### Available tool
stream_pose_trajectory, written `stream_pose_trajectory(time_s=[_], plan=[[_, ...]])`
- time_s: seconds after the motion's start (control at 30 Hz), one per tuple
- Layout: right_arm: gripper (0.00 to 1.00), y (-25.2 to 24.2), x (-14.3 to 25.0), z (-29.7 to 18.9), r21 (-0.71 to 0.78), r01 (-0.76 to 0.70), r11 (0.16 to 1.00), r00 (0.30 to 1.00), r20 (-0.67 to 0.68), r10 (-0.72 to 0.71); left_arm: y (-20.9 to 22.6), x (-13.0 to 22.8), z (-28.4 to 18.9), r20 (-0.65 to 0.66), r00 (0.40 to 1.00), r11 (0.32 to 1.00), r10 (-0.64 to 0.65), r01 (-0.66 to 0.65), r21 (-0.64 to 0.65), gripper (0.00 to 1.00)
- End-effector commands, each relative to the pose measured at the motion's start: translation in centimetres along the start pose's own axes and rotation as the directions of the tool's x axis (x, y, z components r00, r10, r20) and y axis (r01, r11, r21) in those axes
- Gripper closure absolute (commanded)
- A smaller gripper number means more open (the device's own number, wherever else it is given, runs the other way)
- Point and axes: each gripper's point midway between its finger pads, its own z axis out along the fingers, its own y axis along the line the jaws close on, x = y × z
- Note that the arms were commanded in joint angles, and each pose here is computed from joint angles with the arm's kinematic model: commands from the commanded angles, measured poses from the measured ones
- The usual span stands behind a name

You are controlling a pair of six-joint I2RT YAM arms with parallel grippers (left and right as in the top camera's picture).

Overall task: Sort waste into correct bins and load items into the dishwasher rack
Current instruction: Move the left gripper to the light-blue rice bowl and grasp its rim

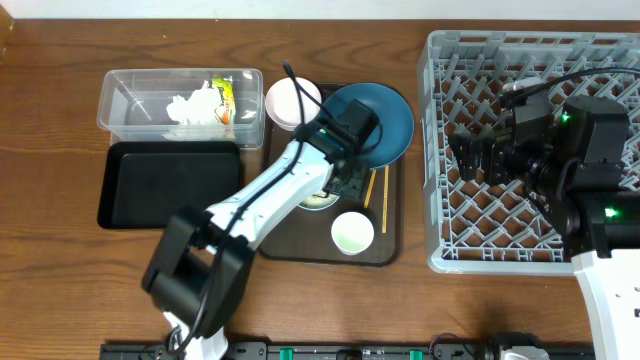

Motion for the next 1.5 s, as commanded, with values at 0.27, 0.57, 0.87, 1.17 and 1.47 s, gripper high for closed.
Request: stream_pose_trajectory(time_s=[0.27,0.57,0.87,1.17,1.47], plan=[[0.01,0.2,-0.8,-0.4,-0.007,-0.014,1.0,1.0,0.02,0.014,-0.1,1.4,3.3,-0.066,0.997,0.998,0.028,-0.031,-0.047,0.5],[0.01,0.1,-0.9,-0.4,-0.006,-0.012,1.0,1.0,0.025,0.013,0.4,1.2,3.2,-0.059,0.998,0.997,0.027,-0.032,-0.076,0.73],[0.01,0.1,-1.0,-0.4,-0.007,-0.012,1.0,1.0,0.028,0.012,2.0,1.0,3.2,-0.044,0.999,0.985,0.031,-0.038,-0.166,0.75],[0.01,0.1,-1.0,-0.4,-0.007,-0.012,1.0,1.0,0.028,0.012,2.1,1.3,4.1,-0.064,0.998,0.984,0.03,-0.04,-0.172,0.77],[0.01,0.2,-1.0,-0.4,-0.01,-0.013,1.0,1.0,0.027,0.013,2.0,1.0,3.4,-0.047,0.998,0.985,0.03,-0.038,-0.168,0.94]])
